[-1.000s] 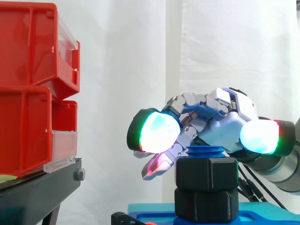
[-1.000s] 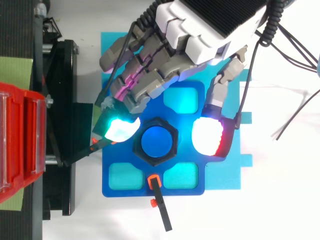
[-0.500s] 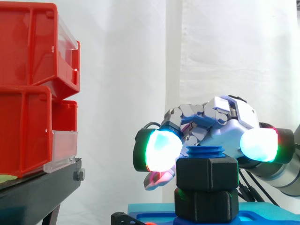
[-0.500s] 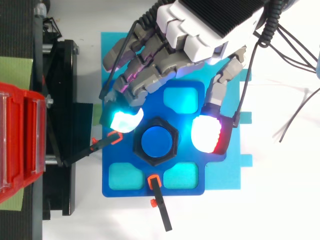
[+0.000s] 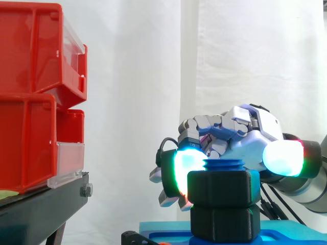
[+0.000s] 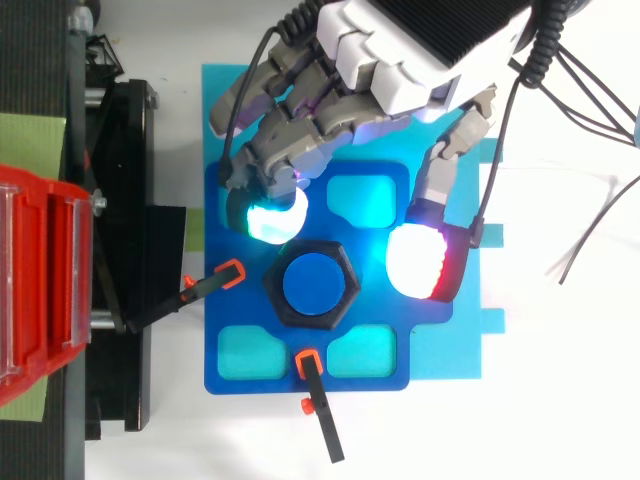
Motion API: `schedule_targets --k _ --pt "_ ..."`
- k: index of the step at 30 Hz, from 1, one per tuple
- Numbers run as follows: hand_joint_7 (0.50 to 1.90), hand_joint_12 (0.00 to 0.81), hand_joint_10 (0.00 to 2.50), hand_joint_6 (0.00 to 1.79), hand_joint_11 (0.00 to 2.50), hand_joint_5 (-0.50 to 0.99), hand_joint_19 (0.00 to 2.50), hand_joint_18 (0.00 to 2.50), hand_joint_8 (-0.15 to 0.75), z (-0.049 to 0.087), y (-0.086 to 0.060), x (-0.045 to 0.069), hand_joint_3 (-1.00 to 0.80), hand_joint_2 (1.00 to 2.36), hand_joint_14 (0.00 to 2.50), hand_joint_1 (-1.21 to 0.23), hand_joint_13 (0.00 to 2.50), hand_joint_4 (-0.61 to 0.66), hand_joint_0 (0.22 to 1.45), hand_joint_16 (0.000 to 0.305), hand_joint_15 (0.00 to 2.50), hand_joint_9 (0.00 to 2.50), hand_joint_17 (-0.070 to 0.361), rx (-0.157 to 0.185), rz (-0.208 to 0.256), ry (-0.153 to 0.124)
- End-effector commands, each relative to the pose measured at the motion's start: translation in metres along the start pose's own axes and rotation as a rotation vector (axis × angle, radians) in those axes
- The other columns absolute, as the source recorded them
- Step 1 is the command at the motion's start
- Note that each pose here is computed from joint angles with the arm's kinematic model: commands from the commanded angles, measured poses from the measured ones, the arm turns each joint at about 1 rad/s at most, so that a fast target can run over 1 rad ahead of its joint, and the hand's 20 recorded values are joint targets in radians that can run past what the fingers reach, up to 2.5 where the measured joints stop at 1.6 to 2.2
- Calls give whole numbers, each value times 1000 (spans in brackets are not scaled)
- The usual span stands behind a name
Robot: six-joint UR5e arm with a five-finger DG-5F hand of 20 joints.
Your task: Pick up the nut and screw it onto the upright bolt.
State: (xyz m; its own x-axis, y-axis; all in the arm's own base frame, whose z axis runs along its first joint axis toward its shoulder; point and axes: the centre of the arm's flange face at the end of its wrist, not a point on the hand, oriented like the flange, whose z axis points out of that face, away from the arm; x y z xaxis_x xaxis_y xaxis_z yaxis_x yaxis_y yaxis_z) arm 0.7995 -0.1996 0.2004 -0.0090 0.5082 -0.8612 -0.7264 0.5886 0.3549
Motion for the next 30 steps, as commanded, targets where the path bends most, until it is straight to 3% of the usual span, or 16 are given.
schedule_targets --k 1,3,19,22,23,25,27,29,30 --pt "1287 395 0 505 0 -30 0 682 356 -2 -1 -3 -500 1000 0 -431 856 319 501 57 0 1039 129 -4 -2 3" --pt "1351 396 0 505 0 -15 0 694 356 -2 -1 -8 -500 1000 0 -431 875 301 503 57 0 1076 129 -12 -10 7" --pt "1480 371 0 502 0 58 0 811 315 -5 -4 -22 -500 1000 0 -419 989 208 508 56 10 1328 125 -34 -29 18" --pt "1375 380 0 504 0 28 0 798 328 -5 -4 -27 -500 1000 0 -415 974 265 507 56 9 1297 126 -39 -32 18" --pt "1277 379 0 505 0 9 0 795 330 -4 -4 -27 -500 1000 0 -416 969 296 507 56 6 1285 126 -41 -31 19" --pt "1186 377 0 506 0 -5 0 785 323 -1 -4 -38 -500 1000 0 -416 961 329 506 56 1 1273 127 -61 -43 22" --pt "969 372 0 505 0 -34 0 774 322 3 -3 -50 -500 1000 0 -417 938 355 505 57 0 1262 128 -91 -63 35" --pt "848 374 0 504 0 -51 0 756 321 4 -2 -57 -500 1000 0 -420 925 328 503 57 0 1247 129 -107 -76 42" --pt "827 371 0 504 0 -57 0 756 321 5 -1 -71 -500 1000 0 -421 923 323 502 57 0 1247 129 -131 -103 50"
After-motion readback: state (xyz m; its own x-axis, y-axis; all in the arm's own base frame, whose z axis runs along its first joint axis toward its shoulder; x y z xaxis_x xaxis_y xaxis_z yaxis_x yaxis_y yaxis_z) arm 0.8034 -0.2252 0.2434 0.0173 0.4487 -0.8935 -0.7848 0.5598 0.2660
